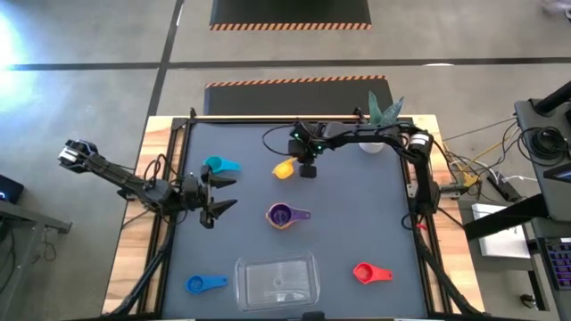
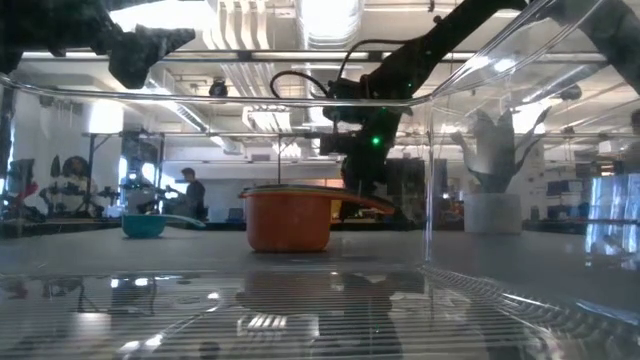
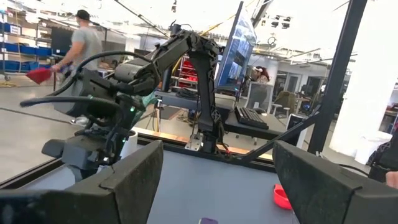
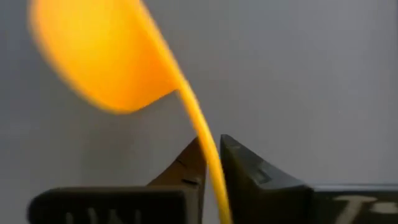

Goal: Nest measuring cups in basket
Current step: Stack the yellow measuring cup on top of the violet measuring cup

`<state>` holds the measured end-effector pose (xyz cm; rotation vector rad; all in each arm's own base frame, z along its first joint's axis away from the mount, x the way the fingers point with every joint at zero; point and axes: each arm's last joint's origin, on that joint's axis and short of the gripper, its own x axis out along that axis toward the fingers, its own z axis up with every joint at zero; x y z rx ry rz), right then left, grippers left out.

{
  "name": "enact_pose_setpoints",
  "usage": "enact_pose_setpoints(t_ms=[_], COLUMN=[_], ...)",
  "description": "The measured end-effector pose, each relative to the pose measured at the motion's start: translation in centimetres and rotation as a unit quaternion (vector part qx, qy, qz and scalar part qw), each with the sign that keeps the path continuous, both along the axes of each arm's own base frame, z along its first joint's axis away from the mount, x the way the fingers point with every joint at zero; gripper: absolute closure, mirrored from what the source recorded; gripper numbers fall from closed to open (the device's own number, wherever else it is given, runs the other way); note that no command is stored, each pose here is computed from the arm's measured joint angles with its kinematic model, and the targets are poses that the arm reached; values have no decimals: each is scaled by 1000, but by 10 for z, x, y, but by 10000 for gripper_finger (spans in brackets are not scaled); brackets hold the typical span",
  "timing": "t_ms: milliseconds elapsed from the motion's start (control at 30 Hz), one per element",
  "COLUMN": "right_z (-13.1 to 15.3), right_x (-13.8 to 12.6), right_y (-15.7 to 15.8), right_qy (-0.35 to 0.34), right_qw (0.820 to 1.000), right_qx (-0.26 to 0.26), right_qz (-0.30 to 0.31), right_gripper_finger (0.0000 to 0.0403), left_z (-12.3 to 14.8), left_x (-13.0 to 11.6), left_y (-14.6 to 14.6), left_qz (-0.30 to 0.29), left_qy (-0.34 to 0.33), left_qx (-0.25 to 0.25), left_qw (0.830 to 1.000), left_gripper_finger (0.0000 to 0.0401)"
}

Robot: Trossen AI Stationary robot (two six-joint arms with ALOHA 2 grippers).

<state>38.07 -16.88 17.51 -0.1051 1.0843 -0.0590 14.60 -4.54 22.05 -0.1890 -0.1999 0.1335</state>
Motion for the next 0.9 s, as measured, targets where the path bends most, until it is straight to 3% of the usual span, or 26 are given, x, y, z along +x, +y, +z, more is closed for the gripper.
enact_pose_setpoints(t_ms=[100, 433, 700, 900], right_z=[4, 39, 75, 76], right_x=[1, 6, 6, -13], right_y=[6, 46, 127, 191], right_qy=[0, -18, -65, -121], right_qw=[1000, 996, 980, 954], right_qx=[-3, -79, -171, -258], right_qz=[7, 27, 72, 96], right_gripper_finger=[392, 395, 395, 395], left_z=[0, 0, 0, 0], left_x=[0, 0, 0, 0], left_y=[0, 0, 0, 0], left_qz=[0, 1, 0, -2], left_qy=[0, 0, -1, -2], left_qx=[0, 0, -4, -11], left_qw=[1000, 1000, 1000, 1000], left_gripper_finger=[116, 116, 116, 116])
